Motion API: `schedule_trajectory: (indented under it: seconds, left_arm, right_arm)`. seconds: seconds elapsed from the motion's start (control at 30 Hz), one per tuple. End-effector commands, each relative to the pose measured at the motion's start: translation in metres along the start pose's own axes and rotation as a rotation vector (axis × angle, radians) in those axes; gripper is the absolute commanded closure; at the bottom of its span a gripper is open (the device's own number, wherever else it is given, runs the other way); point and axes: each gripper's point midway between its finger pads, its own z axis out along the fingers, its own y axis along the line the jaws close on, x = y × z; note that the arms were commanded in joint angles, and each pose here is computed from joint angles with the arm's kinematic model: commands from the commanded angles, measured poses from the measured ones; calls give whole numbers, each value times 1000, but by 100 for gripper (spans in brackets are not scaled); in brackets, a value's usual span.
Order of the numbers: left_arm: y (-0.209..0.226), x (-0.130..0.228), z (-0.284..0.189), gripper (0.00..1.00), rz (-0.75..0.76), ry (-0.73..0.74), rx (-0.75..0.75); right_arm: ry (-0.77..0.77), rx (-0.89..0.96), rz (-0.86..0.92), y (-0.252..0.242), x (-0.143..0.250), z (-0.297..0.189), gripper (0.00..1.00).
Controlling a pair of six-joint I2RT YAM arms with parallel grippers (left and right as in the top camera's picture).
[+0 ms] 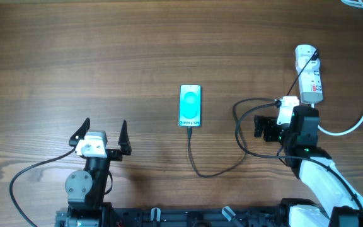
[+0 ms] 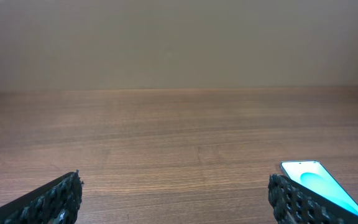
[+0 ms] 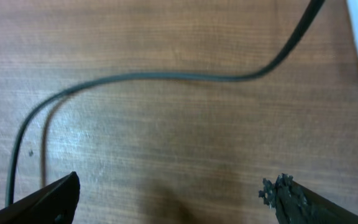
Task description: Plug charger to phone and switch on socket
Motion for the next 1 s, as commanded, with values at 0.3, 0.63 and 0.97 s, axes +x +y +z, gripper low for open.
schedule_trajectory:
  seconds: [0.3, 0.63, 0.97]
  left_arm:
    - [4, 1, 0, 0, 22, 0, -21]
    - [4, 1, 0, 0, 22, 0, -21]
    - [4, 1, 0, 0, 22, 0, -21]
  right_arm:
    - [-54, -69, 79, 14, 45, -11, 0]
    - [-194, -92, 0, 21, 35, -37, 0]
    - [-325, -102, -29, 26, 12, -59, 0]
